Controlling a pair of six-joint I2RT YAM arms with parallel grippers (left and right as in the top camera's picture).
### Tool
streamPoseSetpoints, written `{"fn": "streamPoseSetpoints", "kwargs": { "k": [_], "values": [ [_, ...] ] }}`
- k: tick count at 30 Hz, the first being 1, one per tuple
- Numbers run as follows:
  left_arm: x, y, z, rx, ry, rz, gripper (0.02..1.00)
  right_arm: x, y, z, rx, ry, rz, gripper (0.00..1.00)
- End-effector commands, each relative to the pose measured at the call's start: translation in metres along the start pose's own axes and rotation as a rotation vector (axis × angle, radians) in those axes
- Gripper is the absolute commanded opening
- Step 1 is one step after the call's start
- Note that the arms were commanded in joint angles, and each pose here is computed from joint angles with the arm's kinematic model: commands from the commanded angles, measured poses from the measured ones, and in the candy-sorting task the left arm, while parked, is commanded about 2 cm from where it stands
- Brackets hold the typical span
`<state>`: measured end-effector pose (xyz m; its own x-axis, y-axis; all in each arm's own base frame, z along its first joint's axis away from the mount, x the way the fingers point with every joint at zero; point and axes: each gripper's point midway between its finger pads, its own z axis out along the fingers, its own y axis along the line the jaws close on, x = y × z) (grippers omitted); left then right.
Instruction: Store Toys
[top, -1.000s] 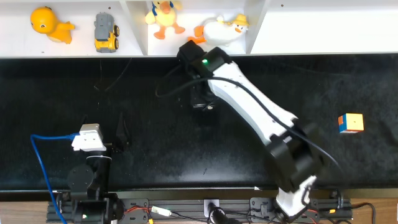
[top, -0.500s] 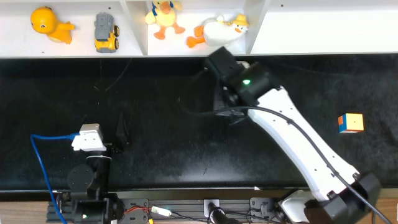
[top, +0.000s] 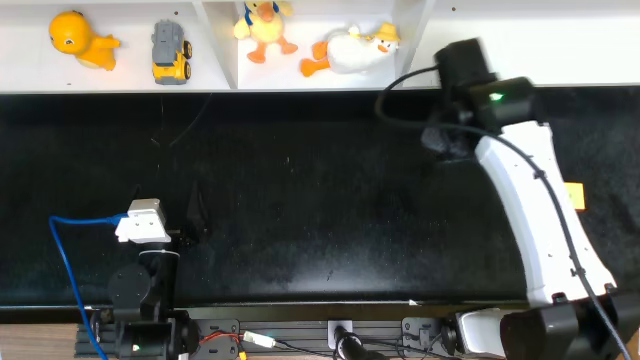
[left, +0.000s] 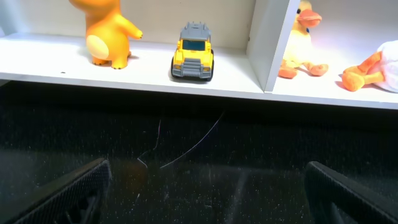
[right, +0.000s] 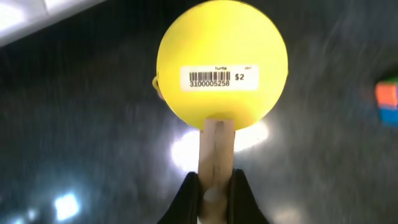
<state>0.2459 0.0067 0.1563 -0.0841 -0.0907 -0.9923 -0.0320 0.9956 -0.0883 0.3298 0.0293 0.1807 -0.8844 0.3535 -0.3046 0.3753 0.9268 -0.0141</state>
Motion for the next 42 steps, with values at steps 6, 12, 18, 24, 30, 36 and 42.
{"fn": "streamPoseSetpoints", "kwargs": {
  "k": [6, 12, 18, 24, 30, 36, 42],
  "values": [
    [0.000, 0.000, 0.000, -0.004, -0.009, -0.014, 0.998, -0.055, -0.019, 0.000, -0.045, -0.164, -0.204, 0.047],
    [0.000, 0.000, 0.000, -0.004, -0.009, -0.014, 0.998, -0.078, -0.020, 0.024, -0.033, -0.192, -0.324, 0.047],
    [0.000, 0.000, 0.000, -0.004, -0.009, -0.014, 0.998, -0.088, -0.006, 0.058, -0.064, -0.171, -0.438, 0.045],
    [0.000, 0.000, 0.000, -0.004, -0.009, -0.014, 0.998, -0.106, 0.011, 0.078, -0.111, -0.221, -0.475, 0.049],
    [0.000, 0.000, 0.000, -0.004, -0.009, -0.014, 0.998, -0.119, 0.024, 0.094, -0.146, -0.259, -0.483, 0.047],
    [0.000, 0.000, 0.000, -0.004, -0.009, -0.014, 0.998, -0.133, 0.038, 0.097, -0.193, -0.320, -0.481, 0.047],
    [0.000, 0.000, 0.000, -0.004, -0.009, -0.014, 0.996, -0.139, 0.041, 0.099, -0.201, -0.344, -0.476, 0.095]
  ]
}}
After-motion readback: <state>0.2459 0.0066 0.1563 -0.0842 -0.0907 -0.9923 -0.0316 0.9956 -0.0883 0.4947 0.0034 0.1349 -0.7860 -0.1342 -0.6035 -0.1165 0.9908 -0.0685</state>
